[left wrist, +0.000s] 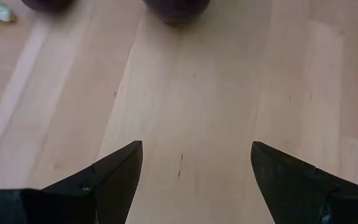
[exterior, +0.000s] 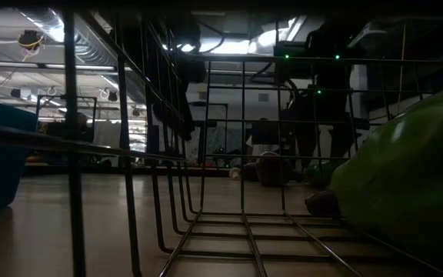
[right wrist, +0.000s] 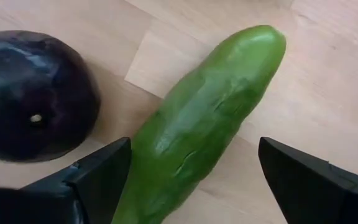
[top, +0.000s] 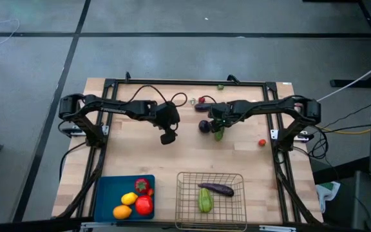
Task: Sort produce into baskets
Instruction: Put the cucumber into the gold wire basket
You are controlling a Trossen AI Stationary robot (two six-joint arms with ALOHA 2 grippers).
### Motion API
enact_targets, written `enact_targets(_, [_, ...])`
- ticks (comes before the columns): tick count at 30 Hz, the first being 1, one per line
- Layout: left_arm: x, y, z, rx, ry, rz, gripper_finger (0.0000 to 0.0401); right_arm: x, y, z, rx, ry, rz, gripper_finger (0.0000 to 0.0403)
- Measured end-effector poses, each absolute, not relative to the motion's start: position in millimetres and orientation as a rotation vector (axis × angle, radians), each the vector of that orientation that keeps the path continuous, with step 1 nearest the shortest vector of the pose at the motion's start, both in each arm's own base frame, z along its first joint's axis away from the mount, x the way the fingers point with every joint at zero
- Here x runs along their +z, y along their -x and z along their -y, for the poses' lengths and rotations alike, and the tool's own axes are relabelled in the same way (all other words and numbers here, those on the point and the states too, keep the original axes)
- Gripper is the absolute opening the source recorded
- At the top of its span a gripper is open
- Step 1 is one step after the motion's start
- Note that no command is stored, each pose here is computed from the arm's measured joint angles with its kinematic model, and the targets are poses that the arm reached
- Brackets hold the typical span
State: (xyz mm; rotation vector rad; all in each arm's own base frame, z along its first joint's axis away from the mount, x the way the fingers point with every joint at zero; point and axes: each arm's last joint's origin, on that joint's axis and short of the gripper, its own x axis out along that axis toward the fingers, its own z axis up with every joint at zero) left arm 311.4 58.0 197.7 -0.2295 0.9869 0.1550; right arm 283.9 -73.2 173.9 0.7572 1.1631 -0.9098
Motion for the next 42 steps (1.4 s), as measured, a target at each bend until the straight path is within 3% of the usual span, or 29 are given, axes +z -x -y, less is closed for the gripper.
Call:
enact_targets(8, [194, -316, -45, 0.115, 0.203, -0.917, 0.0296, 154, -290, 73, -0.892, -0.782, -1.235, 0.0328])
enact_targets(19, [197, -321, -36, 0.102, 0.224, -0.873, 0.0296, 152, -291, 72, -0.788, -0.722, -1.295, 0.0172])
enact_targets(23, [197, -321, -36, 0.116, 0.254, -0.871, 0.0296, 161, -288, 70, -0.716, -0.722, -1.296, 0.017])
enact_targets(32, [197, -322, -36, 0.119, 0.259, -0.864, 0.0296, 218, -266, 56, -0.586, -0.753, -1.166, 0.0208])
enact_targets(42, [198, -323, -30, 0.116, 0.276, -0.861, 0.0296, 262, -262, -13, -0.248, -0.651, -0.978, 0.0201])
